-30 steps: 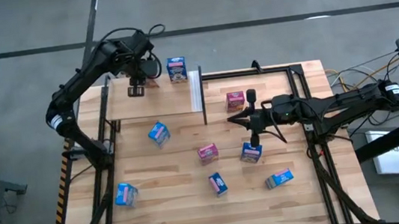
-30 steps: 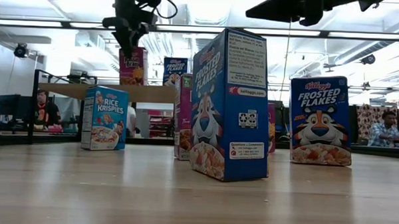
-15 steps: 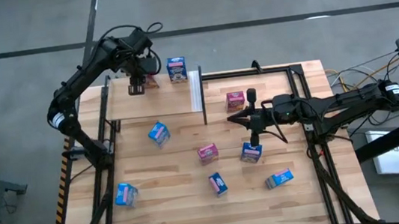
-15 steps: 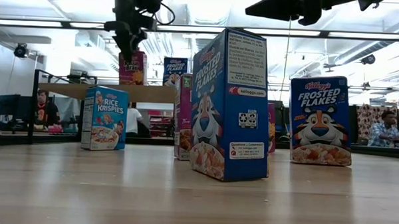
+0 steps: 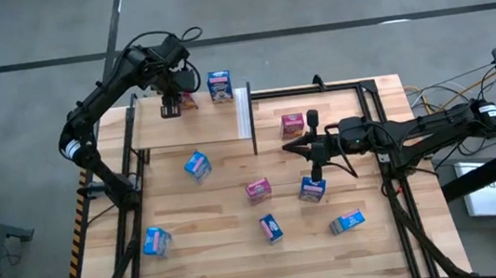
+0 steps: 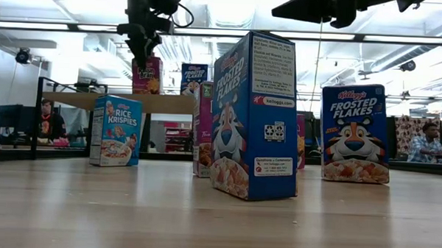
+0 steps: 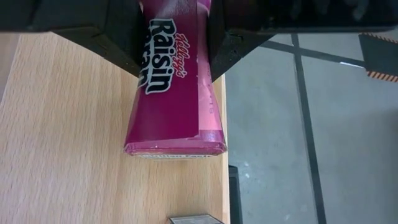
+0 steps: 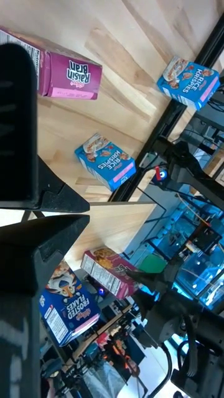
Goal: Stack cereal on shelf
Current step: Put the bottom left pink cereal box on the shelf
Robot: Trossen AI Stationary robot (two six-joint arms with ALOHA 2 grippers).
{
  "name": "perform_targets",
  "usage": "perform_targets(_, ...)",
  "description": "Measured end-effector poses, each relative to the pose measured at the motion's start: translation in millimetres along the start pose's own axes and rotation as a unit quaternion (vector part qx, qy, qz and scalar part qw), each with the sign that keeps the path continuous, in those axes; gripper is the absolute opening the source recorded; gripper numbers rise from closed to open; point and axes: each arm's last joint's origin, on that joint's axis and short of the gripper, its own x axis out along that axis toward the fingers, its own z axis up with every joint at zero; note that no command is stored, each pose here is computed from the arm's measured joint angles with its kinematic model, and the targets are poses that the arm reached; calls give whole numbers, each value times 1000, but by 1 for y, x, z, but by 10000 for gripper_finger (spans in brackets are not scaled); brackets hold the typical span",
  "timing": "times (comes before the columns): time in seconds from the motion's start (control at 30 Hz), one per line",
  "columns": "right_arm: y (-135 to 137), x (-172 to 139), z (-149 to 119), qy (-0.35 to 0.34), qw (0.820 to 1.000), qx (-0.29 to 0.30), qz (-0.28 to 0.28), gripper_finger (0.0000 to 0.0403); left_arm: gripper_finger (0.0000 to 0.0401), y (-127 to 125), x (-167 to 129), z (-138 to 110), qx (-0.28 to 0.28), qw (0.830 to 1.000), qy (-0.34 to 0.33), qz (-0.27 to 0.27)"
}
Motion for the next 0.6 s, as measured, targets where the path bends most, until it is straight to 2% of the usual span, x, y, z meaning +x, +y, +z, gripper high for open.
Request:
perform_targets(0.13, 0, 0, 0, 0, 1000, 0, 0, 9, 122, 0, 0, 0, 0, 1000, 0, 1)
perform_targets(0.43, 0, 0, 0, 0, 1000, 0, 0, 9, 172, 2, 1, 2, -3, 1000, -1, 17)
perform_targets(0.6, 0, 0, 0, 0, 1000, 0, 0, 9, 186, 3, 0, 2, -3, 1000, 0, 20)
